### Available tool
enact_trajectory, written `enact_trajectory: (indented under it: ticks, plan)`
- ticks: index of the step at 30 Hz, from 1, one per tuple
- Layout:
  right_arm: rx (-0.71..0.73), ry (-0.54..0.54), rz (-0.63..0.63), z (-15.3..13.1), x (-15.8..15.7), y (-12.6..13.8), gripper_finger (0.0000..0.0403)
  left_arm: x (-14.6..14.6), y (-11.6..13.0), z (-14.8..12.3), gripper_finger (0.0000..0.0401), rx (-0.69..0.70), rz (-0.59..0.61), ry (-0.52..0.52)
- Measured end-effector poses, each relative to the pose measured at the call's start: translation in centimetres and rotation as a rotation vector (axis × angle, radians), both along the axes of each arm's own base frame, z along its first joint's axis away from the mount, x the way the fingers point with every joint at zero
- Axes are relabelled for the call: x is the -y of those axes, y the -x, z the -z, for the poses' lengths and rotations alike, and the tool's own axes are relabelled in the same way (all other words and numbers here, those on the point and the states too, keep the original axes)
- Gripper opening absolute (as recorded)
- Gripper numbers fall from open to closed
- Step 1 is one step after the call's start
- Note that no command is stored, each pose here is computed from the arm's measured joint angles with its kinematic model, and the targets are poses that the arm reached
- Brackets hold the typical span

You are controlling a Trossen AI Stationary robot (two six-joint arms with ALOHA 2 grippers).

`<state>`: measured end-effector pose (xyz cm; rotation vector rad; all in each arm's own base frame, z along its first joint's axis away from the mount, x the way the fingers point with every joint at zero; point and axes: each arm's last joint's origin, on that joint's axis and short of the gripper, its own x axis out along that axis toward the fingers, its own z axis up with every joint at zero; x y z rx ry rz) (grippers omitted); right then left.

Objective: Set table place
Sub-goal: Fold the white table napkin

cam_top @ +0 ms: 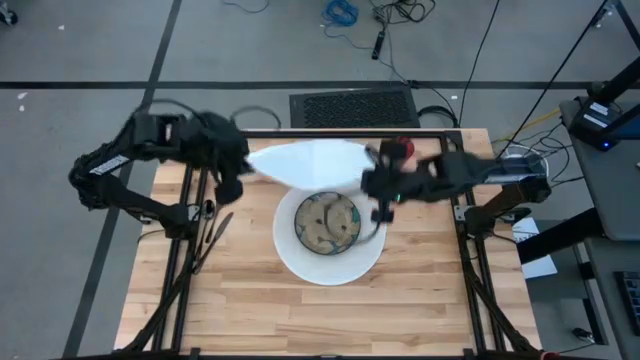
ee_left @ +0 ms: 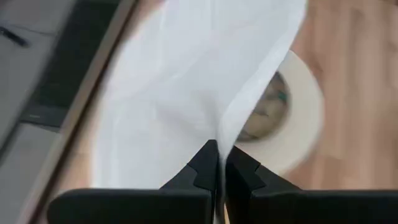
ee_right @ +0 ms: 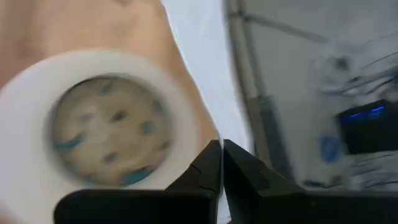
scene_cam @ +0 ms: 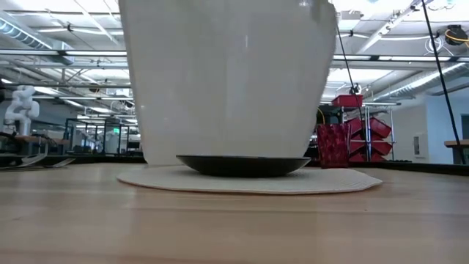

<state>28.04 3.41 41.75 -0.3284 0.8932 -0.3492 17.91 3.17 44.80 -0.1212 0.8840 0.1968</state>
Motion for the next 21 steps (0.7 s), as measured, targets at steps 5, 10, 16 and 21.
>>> enact_trajectory:
  ticks: [5, 10, 16, 21]
  plan:
    - [-0.07, -0.155, -0.041, 6.0, -4.6, -0.5, 0.0, 3.4, -1.5, 3.4, 0.0, -0.109, 0.068, 0.103]
    - [-0.064, -0.297, -0.102, 12.3, -9.2, 0.1, 0.0, 8.0, -3.0, 9.2, 0.0, -0.205, 0.126, 0.187]
    - [0.072, -0.42, -0.187, 16.9, -13.3, 1.3, 0.0, 13.3, -3.7, 16.8, 0.0, -0.199, 0.161, 0.31]
    - [0.132, -0.486, -0.285, 19.2, -15.4, 1.3, 0.0, 16.9, -4.7, 20.8, 0.0, -0.112, 0.213, 0.351]
